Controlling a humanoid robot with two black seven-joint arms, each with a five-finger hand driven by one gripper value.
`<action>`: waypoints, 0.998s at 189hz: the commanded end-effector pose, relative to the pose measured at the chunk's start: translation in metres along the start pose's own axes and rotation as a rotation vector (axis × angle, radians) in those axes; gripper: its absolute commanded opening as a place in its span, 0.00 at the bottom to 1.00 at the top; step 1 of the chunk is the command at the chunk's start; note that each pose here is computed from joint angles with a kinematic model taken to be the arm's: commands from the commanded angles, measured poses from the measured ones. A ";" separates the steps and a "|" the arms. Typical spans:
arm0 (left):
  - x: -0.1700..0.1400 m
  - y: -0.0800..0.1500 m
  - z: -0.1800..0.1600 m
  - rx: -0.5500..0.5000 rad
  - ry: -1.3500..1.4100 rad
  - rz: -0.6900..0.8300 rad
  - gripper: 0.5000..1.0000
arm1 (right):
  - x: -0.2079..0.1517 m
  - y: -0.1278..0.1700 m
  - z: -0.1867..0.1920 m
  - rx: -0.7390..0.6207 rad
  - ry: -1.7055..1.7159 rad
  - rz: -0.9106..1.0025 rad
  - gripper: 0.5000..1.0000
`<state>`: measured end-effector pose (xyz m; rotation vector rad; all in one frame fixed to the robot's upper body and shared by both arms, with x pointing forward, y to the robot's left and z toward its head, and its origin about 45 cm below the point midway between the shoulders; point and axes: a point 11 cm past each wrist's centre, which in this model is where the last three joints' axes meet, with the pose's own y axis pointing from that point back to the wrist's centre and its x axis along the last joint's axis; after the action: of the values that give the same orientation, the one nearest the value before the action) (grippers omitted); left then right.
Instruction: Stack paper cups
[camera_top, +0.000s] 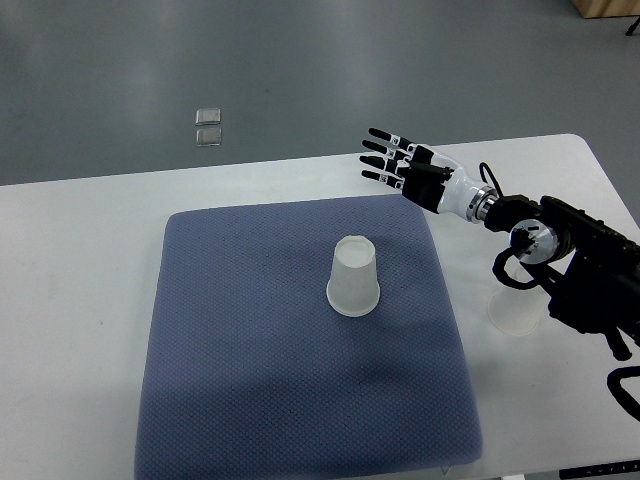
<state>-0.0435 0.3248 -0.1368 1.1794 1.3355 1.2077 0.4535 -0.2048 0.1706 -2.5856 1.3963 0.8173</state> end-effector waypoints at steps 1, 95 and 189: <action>0.000 0.000 0.001 -0.002 0.003 -0.001 1.00 | 0.000 0.000 0.000 0.001 0.000 -0.003 0.85; 0.003 0.000 0.000 -0.001 0.000 0.009 1.00 | 0.003 0.001 -0.016 0.024 0.021 0.007 0.86; 0.002 0.000 0.000 -0.001 0.000 0.007 1.00 | 0.010 0.017 -0.043 0.032 0.100 -0.076 0.85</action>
<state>-0.0434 0.3278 -0.1366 1.1850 1.3312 1.2152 0.4587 -0.2248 0.1986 -2.6677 1.2891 0.6892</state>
